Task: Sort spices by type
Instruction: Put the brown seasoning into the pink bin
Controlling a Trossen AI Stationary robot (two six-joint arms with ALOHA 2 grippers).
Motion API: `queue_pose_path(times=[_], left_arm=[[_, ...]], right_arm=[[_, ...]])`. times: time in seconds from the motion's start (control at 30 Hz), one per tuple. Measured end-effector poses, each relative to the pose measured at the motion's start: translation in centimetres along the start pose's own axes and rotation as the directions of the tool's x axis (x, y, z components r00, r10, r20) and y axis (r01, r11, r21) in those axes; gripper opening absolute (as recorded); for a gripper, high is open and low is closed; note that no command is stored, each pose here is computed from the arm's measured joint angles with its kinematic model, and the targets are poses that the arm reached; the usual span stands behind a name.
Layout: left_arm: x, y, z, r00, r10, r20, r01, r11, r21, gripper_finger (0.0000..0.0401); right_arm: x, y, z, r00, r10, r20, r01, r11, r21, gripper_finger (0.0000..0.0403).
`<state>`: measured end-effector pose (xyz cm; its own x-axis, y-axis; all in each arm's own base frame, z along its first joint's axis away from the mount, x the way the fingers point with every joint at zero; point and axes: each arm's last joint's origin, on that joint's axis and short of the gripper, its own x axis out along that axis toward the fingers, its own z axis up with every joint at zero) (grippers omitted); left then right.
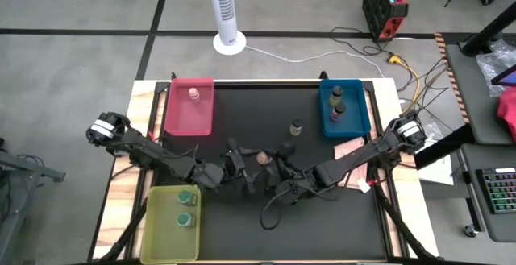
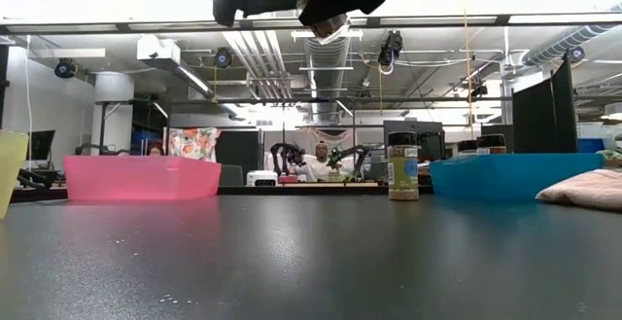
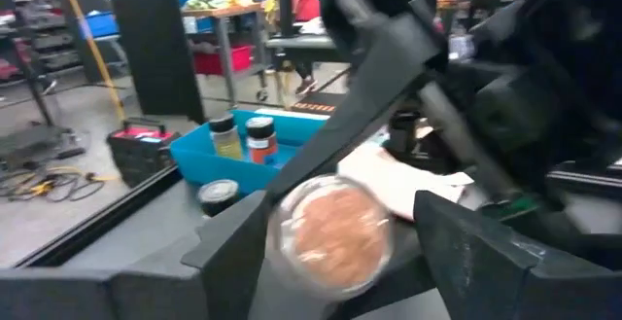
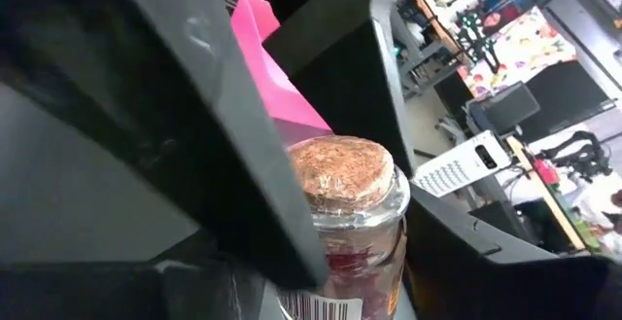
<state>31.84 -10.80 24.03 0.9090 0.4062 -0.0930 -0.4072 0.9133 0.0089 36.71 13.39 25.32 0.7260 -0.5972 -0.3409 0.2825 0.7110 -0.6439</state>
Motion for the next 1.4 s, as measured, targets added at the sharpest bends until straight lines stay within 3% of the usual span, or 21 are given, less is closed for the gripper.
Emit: queue_pose_path(times=[0.2,0.37,0.73,1.07,1.4], left_arm=[[0.2,0.4,-0.2,1.000,0.014,-0.020,-0.015,0.999,-0.034,0.0206],[0.8,0.9,-0.3,0.998,-0.038,-0.046,0.033,0.994,-0.104,0.0192],[1.4,1.6,-0.4,0.997,-0.045,-0.055,0.033,0.978,-0.204,0.0207],[1.8,1.9,-0.5,0.997,-0.044,-0.063,0.028,0.971,-0.238,0.0244],[2.2,2.2,-0.4,0.994,-0.084,-0.063,0.067,0.971,-0.231,0.0222]], right_arm=[[0.0,0.0,-0.1,1.000,0.000,-0.007,0.000,1.000,0.002,0.0179],[0.0,0.0,-0.3,1.000,-0.003,-0.018,0.002,0.996,-0.086,0.0179],[0.0,0.0,-0.3,1.000,-0.003,-0.017,0.000,0.992,-0.125,0.0179],[0.0,0.0,-0.2,1.000,0.003,-0.012,-0.005,0.993,-0.119,0.0179],[0.0,0.0,-0.2,1.000,0.002,-0.014,-0.003,0.993,-0.120,0.0179]])
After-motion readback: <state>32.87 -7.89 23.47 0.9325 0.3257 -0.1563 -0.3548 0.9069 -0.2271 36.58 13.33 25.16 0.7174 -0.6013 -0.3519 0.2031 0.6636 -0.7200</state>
